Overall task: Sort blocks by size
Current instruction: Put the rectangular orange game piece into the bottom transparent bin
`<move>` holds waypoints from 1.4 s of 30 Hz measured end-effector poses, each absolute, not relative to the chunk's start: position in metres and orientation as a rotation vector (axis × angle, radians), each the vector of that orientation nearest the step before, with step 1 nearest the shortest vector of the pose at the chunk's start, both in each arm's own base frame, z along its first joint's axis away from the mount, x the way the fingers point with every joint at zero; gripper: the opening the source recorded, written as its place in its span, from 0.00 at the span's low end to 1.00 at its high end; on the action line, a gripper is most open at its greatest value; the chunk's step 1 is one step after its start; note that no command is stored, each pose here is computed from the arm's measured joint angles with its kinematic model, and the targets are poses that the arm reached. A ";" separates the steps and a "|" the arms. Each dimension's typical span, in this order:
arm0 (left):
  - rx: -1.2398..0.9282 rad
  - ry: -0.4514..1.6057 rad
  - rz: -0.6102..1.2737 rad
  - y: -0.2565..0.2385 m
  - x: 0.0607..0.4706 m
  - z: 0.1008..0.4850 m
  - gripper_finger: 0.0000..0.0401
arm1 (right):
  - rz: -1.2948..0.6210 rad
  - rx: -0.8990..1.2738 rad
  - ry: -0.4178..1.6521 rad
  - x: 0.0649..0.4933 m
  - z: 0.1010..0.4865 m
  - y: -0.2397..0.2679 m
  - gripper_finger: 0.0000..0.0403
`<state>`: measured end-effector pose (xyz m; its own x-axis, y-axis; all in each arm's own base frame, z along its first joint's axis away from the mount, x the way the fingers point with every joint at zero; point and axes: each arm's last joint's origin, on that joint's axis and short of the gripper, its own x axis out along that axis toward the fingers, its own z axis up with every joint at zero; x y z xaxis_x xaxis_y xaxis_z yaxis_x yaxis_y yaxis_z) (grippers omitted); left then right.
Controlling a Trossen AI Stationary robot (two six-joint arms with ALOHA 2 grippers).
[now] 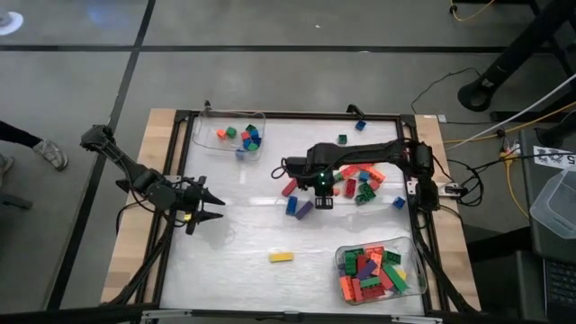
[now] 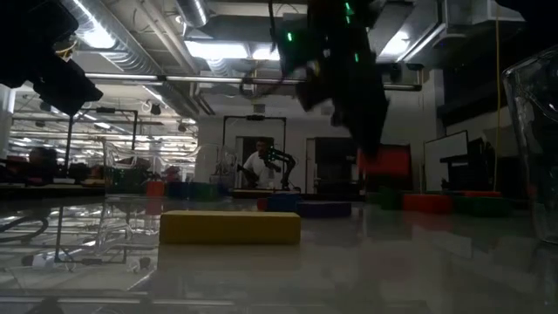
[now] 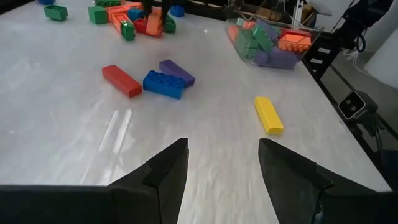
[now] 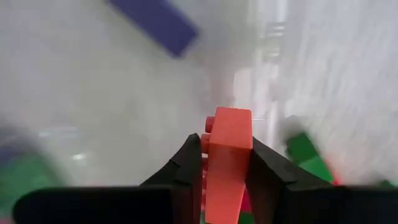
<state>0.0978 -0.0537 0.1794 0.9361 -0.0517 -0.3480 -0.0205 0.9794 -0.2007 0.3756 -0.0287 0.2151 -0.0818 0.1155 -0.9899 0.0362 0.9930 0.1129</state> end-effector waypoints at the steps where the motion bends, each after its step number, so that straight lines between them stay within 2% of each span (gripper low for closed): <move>1: -0.206 0.359 -0.013 -0.054 0.098 0.179 0.46 | 0.090 0.144 1.653 0.376 0.225 -0.027 0.21; 7: -0.232 0.351 0.014 -0.053 0.098 0.180 0.46 | 0.244 0.346 1.600 0.380 0.285 0.004 0.21; 10: -0.234 0.350 0.015 -0.053 0.098 0.180 0.46 | 0.289 0.424 1.586 0.379 0.308 0.034 0.21; 13: -0.245 0.350 0.017 -0.053 0.098 0.180 0.46 | 0.304 0.415 1.591 0.373 0.319 0.076 0.21; 18: -0.260 0.350 0.019 -0.053 0.098 0.180 0.46 | 0.268 0.264 1.660 0.347 0.315 0.155 0.23; 25: -0.261 0.351 0.019 -0.053 0.098 0.180 0.46 | -0.005 0.032 1.652 0.293 0.292 0.237 0.26; 32: -0.275 0.350 0.021 -0.053 0.098 0.180 0.46 | -0.233 0.103 1.630 0.265 0.280 0.264 0.26; 42: -0.284 0.350 0.022 -0.053 0.098 0.180 0.46 | -0.290 0.194 1.658 0.265 0.279 0.263 0.28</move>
